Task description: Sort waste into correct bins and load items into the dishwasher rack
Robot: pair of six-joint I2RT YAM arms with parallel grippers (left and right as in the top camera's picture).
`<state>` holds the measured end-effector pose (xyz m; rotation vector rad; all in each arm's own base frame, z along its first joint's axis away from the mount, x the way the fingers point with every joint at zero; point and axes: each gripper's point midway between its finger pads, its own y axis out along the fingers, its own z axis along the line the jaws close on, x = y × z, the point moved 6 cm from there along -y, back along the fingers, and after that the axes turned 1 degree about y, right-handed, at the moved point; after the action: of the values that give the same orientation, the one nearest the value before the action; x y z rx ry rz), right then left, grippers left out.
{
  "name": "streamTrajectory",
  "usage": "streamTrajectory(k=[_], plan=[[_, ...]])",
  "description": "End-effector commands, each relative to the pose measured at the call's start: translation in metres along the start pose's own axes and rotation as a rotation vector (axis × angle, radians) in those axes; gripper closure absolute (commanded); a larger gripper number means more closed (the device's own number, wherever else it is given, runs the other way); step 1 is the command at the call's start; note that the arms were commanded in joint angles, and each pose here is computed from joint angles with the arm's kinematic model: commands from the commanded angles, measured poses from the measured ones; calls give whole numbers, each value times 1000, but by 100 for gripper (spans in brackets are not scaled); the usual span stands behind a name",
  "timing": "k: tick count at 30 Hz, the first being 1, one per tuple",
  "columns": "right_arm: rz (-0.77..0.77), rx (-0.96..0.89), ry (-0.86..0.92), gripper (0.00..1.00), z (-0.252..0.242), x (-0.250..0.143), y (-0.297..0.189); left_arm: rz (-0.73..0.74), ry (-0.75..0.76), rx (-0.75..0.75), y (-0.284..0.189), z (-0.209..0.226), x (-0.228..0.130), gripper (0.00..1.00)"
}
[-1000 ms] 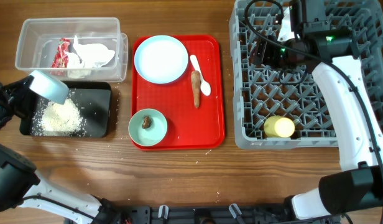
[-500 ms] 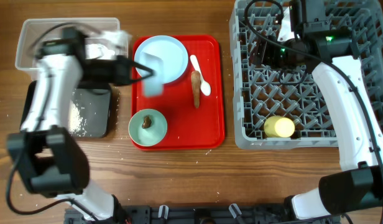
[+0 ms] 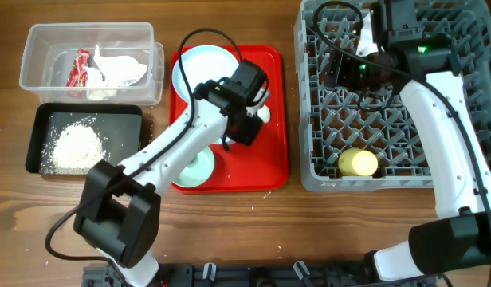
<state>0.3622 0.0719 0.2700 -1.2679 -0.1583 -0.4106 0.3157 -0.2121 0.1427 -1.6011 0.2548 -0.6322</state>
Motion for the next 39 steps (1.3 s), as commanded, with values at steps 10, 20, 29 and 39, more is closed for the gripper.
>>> streamTrajectory(k=[10,20,29,39], plan=[[17,-16,-46,27,-2,-4,-1,56,-336,43,-20,10,-9,48],[18,-16,-70,26,-2,-4,-1,317,-412,90,8,19,-92,33],[20,-16,-70,22,-2,-5,-1,258,-411,94,43,21,-105,80],[17,-15,-70,21,-2,-4,-1,86,-524,-62,-39,57,-63,96]])
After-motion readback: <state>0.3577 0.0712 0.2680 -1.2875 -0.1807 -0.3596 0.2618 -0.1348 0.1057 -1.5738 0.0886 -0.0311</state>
